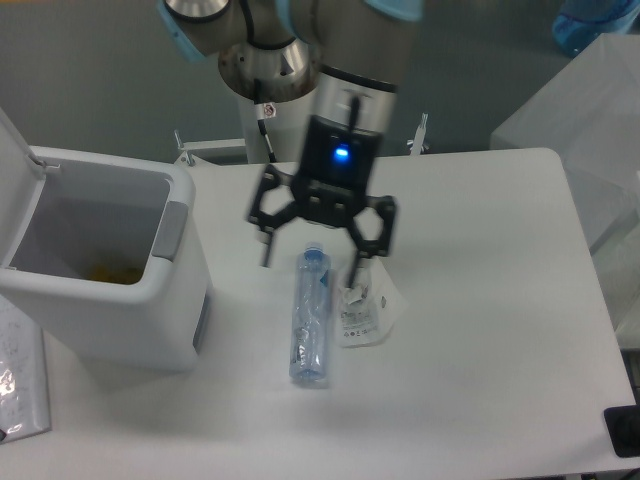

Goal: Open the trash can
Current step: 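Withdraw the gripper from the bin back over the water bottle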

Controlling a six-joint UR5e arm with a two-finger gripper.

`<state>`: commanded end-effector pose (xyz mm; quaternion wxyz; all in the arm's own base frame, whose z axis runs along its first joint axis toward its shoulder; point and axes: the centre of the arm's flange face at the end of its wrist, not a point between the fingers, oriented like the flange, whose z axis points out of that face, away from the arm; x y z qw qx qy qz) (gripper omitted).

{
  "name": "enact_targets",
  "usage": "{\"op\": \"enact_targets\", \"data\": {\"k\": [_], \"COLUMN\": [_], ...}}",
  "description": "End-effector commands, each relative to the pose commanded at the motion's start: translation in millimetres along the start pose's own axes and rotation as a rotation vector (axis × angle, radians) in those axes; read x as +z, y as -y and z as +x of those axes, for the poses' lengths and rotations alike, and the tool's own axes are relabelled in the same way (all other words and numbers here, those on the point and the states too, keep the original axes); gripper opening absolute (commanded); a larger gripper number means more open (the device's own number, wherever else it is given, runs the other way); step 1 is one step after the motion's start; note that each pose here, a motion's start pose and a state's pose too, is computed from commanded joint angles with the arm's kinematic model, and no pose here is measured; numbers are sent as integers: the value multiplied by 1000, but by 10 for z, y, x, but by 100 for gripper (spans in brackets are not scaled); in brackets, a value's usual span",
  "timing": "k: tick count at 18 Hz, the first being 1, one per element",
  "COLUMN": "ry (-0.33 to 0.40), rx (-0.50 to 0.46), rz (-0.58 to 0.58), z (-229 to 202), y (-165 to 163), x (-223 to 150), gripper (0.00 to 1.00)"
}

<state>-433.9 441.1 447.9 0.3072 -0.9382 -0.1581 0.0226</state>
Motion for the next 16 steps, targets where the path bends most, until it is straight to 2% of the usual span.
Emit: {"op": "enact_targets", "data": {"k": [2, 3, 8, 10, 11, 12, 16], "ry": [81, 101, 126, 154, 151, 139, 113], "rx": [13, 52, 152, 293, 394, 437, 479], "rz": [-121, -155, -180, -279, -340, -360, -425], "z": [-458, -611, -810, -883, -887, -872, -834], "y": [-429, -563, -611, -702, -766, -794, -920], "x": [206, 255, 278, 372, 432, 500, 727], "gripper": [100, 100, 100, 100, 100, 100, 100]}}
